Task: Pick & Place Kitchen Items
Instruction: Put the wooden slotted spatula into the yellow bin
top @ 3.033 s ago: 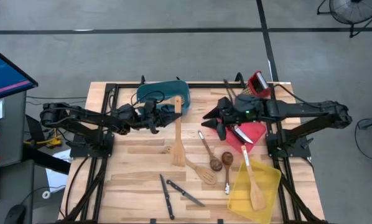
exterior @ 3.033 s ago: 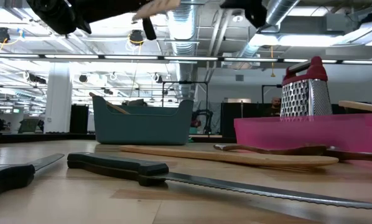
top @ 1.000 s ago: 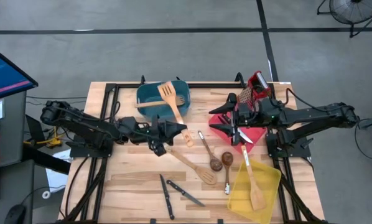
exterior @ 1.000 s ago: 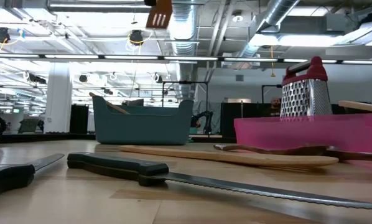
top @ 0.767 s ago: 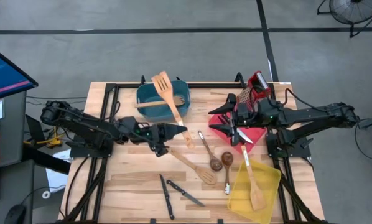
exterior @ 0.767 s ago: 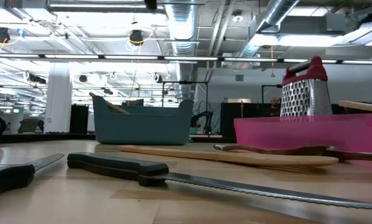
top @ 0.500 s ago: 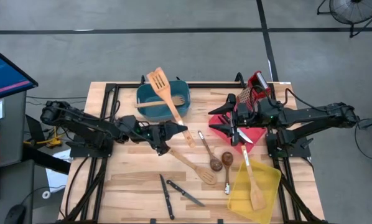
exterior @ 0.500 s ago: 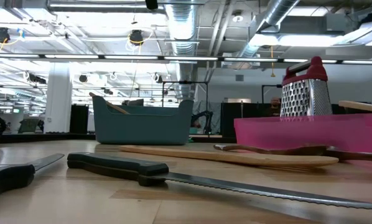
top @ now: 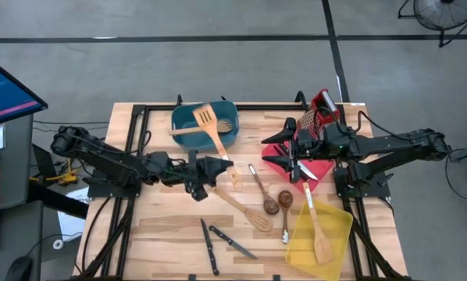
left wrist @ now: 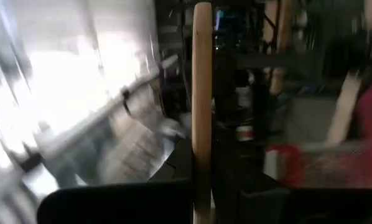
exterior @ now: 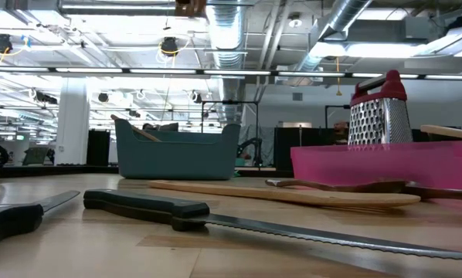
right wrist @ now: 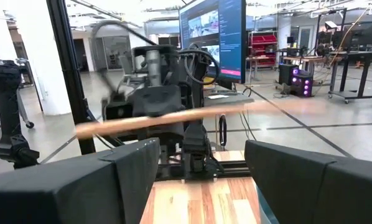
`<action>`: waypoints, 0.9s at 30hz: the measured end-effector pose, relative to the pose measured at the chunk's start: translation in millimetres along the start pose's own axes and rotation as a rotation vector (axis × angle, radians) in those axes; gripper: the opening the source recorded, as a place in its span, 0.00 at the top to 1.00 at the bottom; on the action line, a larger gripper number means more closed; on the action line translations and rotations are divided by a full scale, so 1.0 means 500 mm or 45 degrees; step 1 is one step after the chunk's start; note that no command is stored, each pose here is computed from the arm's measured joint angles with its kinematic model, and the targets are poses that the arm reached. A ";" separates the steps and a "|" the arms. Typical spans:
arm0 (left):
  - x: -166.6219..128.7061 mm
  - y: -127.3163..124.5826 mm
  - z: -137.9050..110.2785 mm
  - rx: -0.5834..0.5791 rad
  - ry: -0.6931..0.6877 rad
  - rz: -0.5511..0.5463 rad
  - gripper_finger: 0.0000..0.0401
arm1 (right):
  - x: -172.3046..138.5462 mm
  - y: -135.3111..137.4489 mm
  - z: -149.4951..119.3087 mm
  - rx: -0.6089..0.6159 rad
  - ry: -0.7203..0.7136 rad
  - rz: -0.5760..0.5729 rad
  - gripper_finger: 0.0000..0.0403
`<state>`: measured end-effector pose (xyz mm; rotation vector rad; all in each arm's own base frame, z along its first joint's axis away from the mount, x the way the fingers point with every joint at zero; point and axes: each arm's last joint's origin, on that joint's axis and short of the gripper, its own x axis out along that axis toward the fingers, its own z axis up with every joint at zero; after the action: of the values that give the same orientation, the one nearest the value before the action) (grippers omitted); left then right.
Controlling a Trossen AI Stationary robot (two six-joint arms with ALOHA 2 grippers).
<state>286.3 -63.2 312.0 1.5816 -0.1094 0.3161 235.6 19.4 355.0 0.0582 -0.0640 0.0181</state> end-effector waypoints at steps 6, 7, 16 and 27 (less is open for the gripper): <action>0.001 0.002 -0.007 -0.760 0.073 0.036 0.98 | 0.000 0.001 0.000 0.000 0.000 0.001 0.38; 0.002 0.003 -0.009 -0.892 0.075 0.044 0.98 | 0.000 0.001 0.000 0.000 0.000 0.001 0.38; 0.004 0.011 -0.030 -1.829 0.077 0.119 0.98 | 0.000 0.001 0.000 0.000 0.000 0.002 0.38; 0.013 0.015 -0.065 -2.782 -0.128 -0.051 0.98 | 0.000 0.000 -0.010 -0.004 0.065 -0.001 0.38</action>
<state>286.3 -30.4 321.2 -0.5739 -0.3354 -0.0378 235.8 19.9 350.1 0.0544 -0.0130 0.0188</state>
